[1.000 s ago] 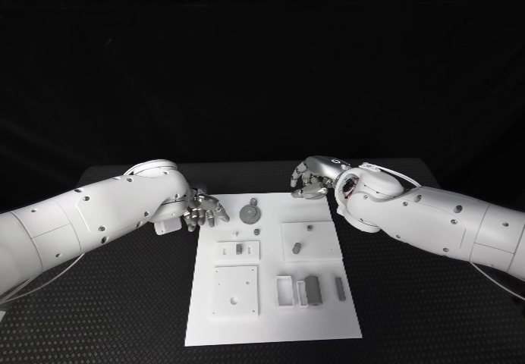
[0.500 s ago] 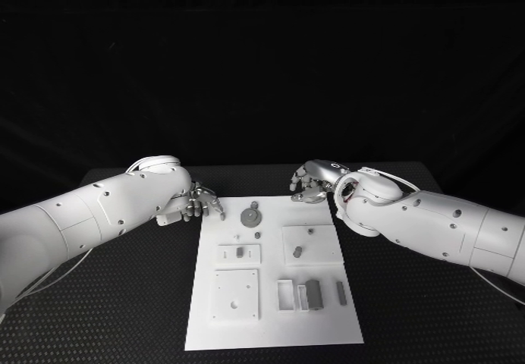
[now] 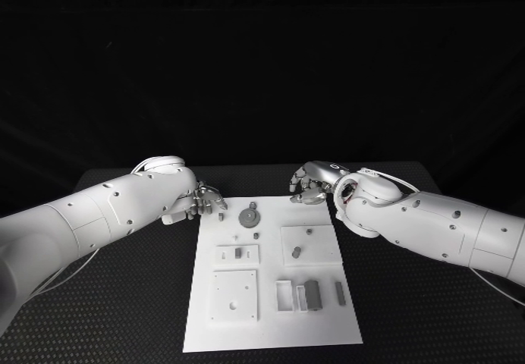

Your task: Assemble the parts on the task board

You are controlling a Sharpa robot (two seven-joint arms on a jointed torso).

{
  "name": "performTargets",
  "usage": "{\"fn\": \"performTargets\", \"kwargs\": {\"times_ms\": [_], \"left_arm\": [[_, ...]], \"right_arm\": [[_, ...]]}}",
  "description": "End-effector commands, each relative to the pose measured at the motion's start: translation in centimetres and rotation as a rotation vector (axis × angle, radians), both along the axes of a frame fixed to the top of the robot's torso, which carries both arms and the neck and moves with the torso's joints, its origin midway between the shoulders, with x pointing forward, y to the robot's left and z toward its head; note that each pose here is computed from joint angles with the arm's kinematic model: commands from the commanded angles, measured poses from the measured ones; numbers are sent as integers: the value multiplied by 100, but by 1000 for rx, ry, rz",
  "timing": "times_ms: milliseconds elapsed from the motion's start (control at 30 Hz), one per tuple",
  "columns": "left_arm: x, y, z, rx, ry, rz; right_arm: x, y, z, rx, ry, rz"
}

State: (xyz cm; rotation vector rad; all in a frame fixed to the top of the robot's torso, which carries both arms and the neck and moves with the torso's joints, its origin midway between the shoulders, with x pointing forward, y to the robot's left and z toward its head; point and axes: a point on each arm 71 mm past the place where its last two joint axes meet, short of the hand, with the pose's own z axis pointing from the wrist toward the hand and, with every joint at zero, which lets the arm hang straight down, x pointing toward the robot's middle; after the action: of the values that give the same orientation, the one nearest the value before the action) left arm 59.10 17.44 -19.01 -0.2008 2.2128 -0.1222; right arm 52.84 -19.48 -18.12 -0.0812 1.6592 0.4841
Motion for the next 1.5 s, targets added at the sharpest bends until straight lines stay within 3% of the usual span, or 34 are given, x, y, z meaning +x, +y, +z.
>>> {"fn": "performTargets", "kwargs": {"times_ms": [33,1500], "left_arm": [[-6,-44,-32,2,12,-27],[6,-108,-138,2,36,-55]], "right_arm": [[-7,7,-3,-7,5,5],[-12,25,-3,-10,8,8]]}}
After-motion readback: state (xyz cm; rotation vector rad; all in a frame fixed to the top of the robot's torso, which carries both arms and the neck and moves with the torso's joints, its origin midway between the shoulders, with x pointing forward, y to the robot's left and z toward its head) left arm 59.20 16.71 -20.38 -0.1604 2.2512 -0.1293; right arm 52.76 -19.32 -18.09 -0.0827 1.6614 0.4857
